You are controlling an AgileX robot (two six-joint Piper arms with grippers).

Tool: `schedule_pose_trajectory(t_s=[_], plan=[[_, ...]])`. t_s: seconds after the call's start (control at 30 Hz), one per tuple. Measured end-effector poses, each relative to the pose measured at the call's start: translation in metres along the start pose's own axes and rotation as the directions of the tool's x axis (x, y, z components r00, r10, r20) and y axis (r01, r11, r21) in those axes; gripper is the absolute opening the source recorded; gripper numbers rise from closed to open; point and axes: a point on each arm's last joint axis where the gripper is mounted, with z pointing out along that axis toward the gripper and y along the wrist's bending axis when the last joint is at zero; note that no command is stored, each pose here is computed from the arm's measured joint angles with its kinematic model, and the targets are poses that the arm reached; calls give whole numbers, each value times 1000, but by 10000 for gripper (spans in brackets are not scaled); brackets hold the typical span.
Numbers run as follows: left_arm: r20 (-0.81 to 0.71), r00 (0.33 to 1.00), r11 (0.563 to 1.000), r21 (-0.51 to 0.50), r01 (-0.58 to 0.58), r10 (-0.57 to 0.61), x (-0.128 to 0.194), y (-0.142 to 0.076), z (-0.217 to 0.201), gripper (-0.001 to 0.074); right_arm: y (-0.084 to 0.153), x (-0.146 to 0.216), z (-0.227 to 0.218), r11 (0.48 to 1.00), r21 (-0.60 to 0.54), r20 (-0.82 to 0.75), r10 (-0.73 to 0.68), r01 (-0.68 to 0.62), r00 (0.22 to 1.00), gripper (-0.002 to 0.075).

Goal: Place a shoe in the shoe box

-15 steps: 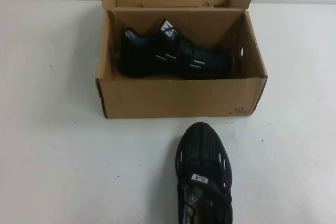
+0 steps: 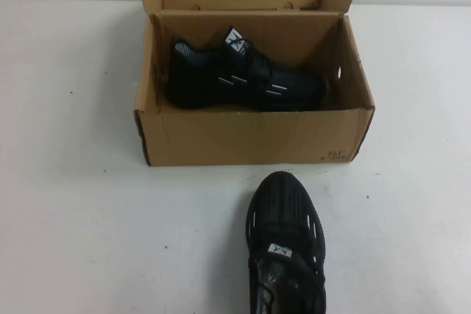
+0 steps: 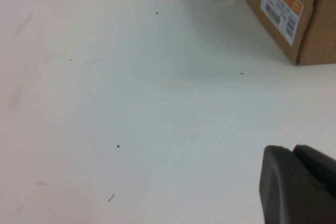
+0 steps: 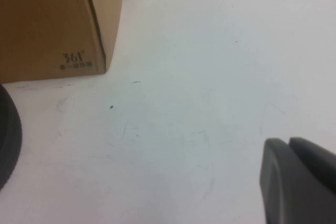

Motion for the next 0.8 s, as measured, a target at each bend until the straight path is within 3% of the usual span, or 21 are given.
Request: schedule_pose_trajectory(t_s=[0.3, 0.8], plan=[[15, 1000, 1000, 0, -2, 2, -1, 0, 0, -2, 0, 0, 0, 1000, 0, 4, 0, 0, 1000, -17], [75, 997, 1000, 3, -5, 5, -7, 0, 0, -2, 1, -20, -2, 1000, -15, 223, 2, 2, 975, -17]])
